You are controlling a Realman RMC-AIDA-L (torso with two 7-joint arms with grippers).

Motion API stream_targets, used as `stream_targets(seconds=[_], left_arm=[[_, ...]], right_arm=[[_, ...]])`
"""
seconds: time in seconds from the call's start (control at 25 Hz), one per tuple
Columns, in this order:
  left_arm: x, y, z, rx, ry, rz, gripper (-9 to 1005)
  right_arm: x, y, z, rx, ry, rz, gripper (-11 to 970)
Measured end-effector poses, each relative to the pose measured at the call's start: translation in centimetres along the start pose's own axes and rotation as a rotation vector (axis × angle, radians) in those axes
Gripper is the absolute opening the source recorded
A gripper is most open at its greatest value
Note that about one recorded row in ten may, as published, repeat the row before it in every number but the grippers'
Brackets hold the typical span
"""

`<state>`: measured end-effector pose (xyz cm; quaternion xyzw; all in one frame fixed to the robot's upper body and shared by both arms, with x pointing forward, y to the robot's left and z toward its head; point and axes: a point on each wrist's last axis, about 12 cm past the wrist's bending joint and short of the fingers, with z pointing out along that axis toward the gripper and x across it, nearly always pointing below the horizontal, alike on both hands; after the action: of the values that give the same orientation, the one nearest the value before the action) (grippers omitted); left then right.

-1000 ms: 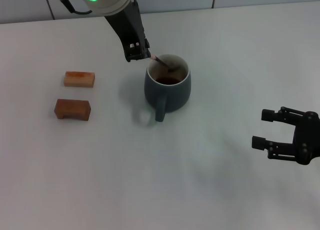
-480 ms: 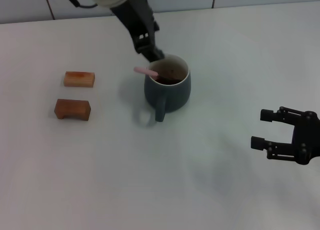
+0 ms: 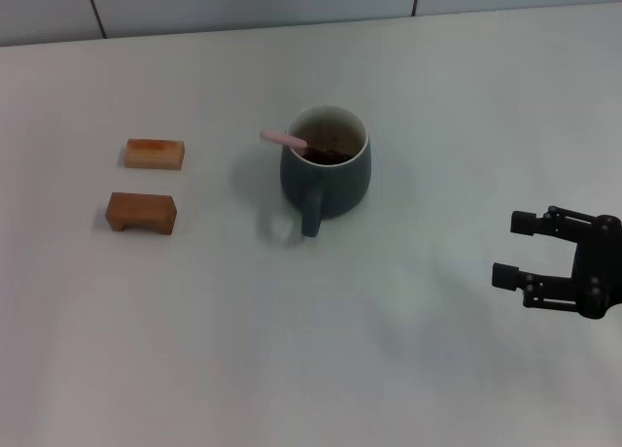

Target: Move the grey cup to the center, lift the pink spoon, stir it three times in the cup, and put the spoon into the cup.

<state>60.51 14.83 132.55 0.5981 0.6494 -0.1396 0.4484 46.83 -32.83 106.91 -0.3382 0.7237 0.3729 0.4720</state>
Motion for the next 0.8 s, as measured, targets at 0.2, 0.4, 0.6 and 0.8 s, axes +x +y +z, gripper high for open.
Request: stream_targets(seconds=[0.2, 0.4, 0.6, 0.8], left_arm=[[2.7, -0.5, -1.6, 0.062, -0.055, -0.013, 701], [8.3, -1.6, -1.8, 0.105, -0.104, -0.104, 701], [14.0, -3.7, -2.2, 0.133, -0.141, -0.191, 702], [19.0, -5.3, -2.5, 0.126, -0.19, -0.298, 702]], right_arm=[[-0.1, 0.0, -0.2, 0.002, 0.001, -0.005, 825], [-0.2, 0.0, -0.3, 0.006, -0.002, -0.011, 826], [-0.2, 0.1, -0.7, 0.013, -0.001, -0.022, 826], [-0.4, 0.1, -1.0, 0.024, 0.003, -0.04, 826]])
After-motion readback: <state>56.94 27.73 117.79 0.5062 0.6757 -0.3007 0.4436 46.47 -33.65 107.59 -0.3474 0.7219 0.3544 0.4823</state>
